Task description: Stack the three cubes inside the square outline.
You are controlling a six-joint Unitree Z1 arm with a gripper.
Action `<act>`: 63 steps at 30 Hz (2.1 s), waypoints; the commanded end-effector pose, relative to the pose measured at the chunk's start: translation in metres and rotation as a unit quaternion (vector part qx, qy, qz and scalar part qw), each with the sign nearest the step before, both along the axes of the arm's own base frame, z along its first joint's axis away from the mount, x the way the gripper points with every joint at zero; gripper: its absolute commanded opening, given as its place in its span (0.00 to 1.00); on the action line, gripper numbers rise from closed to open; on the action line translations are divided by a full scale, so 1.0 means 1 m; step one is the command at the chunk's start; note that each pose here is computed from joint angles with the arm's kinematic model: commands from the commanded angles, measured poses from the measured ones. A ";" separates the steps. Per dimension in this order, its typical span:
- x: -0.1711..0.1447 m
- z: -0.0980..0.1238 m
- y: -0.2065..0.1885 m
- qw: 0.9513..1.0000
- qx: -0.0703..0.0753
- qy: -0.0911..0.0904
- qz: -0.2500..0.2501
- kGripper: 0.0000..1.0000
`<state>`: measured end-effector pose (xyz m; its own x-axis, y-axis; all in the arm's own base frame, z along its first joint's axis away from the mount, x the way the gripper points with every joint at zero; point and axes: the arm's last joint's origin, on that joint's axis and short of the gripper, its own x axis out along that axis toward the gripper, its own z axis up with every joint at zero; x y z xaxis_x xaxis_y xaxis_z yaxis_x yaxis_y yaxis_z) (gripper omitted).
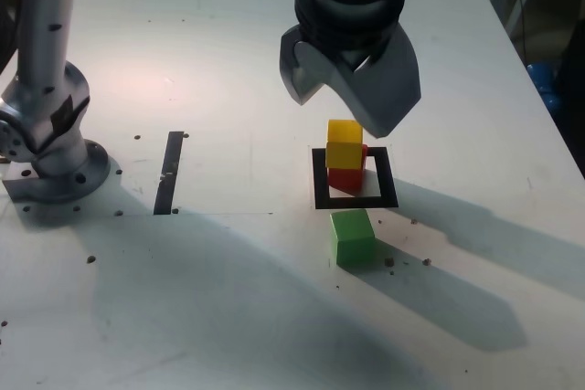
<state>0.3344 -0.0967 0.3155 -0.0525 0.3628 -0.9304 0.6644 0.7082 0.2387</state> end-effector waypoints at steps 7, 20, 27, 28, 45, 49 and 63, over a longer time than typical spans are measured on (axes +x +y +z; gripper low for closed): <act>0.001 0.001 -0.015 0.992 -0.019 0.010 -0.124 1.00; -0.002 -0.018 -0.042 0.985 -0.037 0.021 -0.168 0.99; -0.002 -0.043 -0.048 0.985 -0.056 0.027 -0.164 0.98; -0.001 -0.046 -0.048 0.984 -0.058 0.027 -0.163 0.98; 0.013 -0.078 -0.058 0.983 -0.078 0.045 -0.159 0.89; 0.016 -0.086 -0.060 0.983 -0.084 0.050 -0.158 0.86; 0.023 -0.105 -0.064 0.983 -0.092 0.054 -0.149 0.38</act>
